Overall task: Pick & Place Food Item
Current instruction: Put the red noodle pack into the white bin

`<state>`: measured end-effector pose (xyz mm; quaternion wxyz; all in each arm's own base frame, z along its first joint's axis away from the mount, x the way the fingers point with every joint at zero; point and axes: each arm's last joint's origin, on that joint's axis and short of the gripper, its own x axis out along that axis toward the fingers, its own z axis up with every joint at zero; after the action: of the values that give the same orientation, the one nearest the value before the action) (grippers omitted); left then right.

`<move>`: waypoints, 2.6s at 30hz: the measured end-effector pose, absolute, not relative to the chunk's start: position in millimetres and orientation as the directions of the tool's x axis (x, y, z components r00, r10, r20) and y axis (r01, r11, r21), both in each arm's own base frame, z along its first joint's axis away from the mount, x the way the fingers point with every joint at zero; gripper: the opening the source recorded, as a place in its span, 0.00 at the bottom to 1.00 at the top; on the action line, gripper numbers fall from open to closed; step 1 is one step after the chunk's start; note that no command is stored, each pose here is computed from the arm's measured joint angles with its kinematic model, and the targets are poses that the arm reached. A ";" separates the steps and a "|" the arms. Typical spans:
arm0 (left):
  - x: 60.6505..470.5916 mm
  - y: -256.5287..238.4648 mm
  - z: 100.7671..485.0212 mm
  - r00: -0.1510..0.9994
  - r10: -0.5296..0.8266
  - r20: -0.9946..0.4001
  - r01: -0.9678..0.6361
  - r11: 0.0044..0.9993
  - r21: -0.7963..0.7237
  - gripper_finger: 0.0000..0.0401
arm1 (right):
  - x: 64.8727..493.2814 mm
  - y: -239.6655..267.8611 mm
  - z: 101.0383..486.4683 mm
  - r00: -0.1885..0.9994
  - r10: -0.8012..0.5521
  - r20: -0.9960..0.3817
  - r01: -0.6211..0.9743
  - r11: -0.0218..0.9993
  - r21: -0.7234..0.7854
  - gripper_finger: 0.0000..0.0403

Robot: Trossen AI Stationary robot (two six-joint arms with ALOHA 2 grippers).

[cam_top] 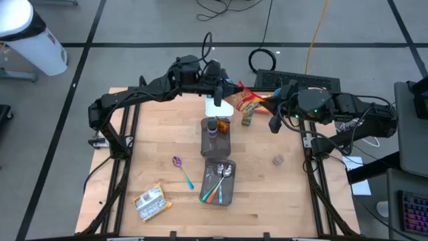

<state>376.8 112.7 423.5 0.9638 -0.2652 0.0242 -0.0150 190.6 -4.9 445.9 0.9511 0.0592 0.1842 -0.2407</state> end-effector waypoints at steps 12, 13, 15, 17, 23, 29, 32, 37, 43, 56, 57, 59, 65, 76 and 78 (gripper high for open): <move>376.8 111.2 423.9 0.995 -0.089 -0.035 0.062 0.879 -0.473 0.02 | 191.2 -4.8 447.3 0.823 -0.434 -0.366 0.467 0.884 0.000 0.00; 376.7 110.7 423.9 0.994 -0.105 -0.035 0.078 0.886 -0.457 0.02 | 191.3 -4.7 447.2 0.824 -0.431 -0.367 0.462 0.887 -0.003 0.00; 376.6 109.9 423.9 0.990 -0.135 -0.034 0.108 0.900 -0.423 0.02 | 191.6 -4.1 447.2 0.833 -0.411 -0.370 0.440 0.898 -0.005 0.00; 376.5 109.4 424.0 0.987 -0.157 -0.033 0.130 0.906 -0.402 0.03 | 192.0 -3.4 447.4 0.844 -0.387 -0.371 0.418 0.909 0.002 0.00; 373.7 116.3 427.9 0.982 -0.191 0.003 0.178 0.906 -0.385 0.15 | 191.3 -1.6 447.9 0.869 -0.319 -0.378 0.355 0.934 0.026 0.00; 368.5 130.6 428.5 0.985 -0.174 0.008 0.163 0.907 -0.387 0.35 | 183.3 -0.2 451.7 0.894 -0.258 -0.366 0.302 0.951 0.067 0.00; 366.3 135.1 428.3 0.980 -0.199 0.006 0.186 0.905 -0.383 0.43 | 178.9 0.8 453.7 0.908 -0.214 -0.359 0.265 0.959 0.099 0.00; 364.9 134.0 432.0 0.966 -0.257 0.012 0.247 0.912 -0.326 0.50 | 172.9 4.1 455.7 0.930 -0.087 -0.357 0.161 0.970 0.184 0.00; 357.8 119.8 458.7 0.958 -0.285 -0.029 0.273 0.940 -0.204 0.50 | 172.9 9.2 455.4 0.928 0.089 -0.362 0.019 0.959 0.284 0.00; 371.8 84.0 468.0 0.895 -0.415 -0.165 0.388 0.905 -0.173 0.41 | 193.8 18.9 460.4 0.886 0.384 -0.259 -0.236 0.855 0.461 0.00; 374.7 81.6 465.3 0.883 -0.437 -0.169 0.406 0.894 -0.192 0.41 | 197.4 19.3 458.7 0.880 0.393 -0.266 -0.239 0.851 0.467 0.00; 379.9 77.3 461.6 0.869 -0.463 -0.172 0.426 0.879 -0.215 0.41 | 202.5 19.8 456.0 0.871 0.405 -0.278 -0.241 0.846 0.476 0.00; 388.4 63.1 455.4 0.834 -0.521 -0.178 0.473 0.844 -0.253 0.41 | 213.9 21.0 452.3 0.859 0.427 -0.282 -0.257 0.837 0.483 0.00; 396.0 43.0 453.9 0.808 -0.566 -0.163 0.522 0.816 -0.249 0.40 | 217.9 21.9 452.9 0.853 0.451 -0.263 -0.289 0.827 0.482 0.00; 403.0 39.9 447.4 0.805 -0.568 -0.172 0.520 0.815 -0.256 0.40 | 218.6 21.9 453.3 0.854 0.452 -0.258 -0.292 0.827 0.481 0.00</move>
<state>403.0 39.9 447.4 0.9449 -0.0985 0.1211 -0.2878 218.6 21.9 453.3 0.9379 0.2176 0.1837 0.1982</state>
